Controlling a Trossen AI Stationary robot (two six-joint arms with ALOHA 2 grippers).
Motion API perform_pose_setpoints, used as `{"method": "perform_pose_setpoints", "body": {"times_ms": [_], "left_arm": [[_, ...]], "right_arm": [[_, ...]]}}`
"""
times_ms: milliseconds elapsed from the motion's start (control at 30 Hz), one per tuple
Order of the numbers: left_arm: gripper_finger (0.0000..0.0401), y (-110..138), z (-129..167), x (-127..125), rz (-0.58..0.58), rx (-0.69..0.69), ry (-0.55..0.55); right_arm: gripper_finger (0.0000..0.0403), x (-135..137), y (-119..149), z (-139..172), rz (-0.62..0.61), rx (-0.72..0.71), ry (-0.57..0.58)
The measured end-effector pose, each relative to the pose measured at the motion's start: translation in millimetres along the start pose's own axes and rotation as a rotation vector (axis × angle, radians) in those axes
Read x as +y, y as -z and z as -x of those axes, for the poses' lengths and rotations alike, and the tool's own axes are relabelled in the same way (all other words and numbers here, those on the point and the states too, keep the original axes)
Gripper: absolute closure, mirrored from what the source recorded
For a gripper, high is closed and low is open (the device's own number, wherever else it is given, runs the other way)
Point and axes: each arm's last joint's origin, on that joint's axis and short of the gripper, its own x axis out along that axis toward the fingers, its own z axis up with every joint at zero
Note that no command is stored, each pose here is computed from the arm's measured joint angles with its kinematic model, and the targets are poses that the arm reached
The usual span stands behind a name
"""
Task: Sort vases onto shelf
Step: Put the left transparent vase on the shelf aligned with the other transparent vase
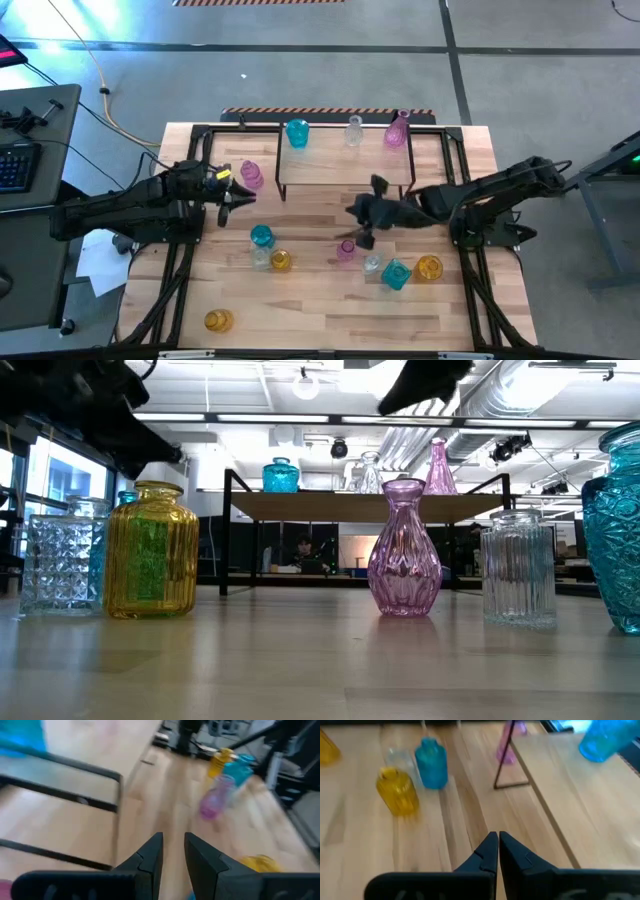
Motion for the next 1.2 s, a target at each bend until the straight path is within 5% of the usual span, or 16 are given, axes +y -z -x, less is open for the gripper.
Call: {"method": "perform_pose_setpoints", "body": {"times_ms": [300,467,667,867,1200], "left_arm": [[0.0330,-24,-10,-35,-0.055,-0.182,0.197],[0.0330,-50,-23,-59,-0.146,-0.155,0.189],[0.0330,-80,-53,-90,-0.433,-0.057,0.191],[0.0330,-80,-85,-112,-0.713,0.028,0.251],[0.0330,-84,-113,-124,-0.701,0.067,0.215]], "right_arm": [[0.0403,7,13,8,-0.033,0.066,0.083],[0.0403,6,15,8,-0.021,0.077,0.112],[0.0402,1,18,7,-0.002,0.110,0.152],[0.0402,-3,28,9,0.012,0.198,0.189],[0.0402,3,40,19,0.056,0.263,0.228]]}}
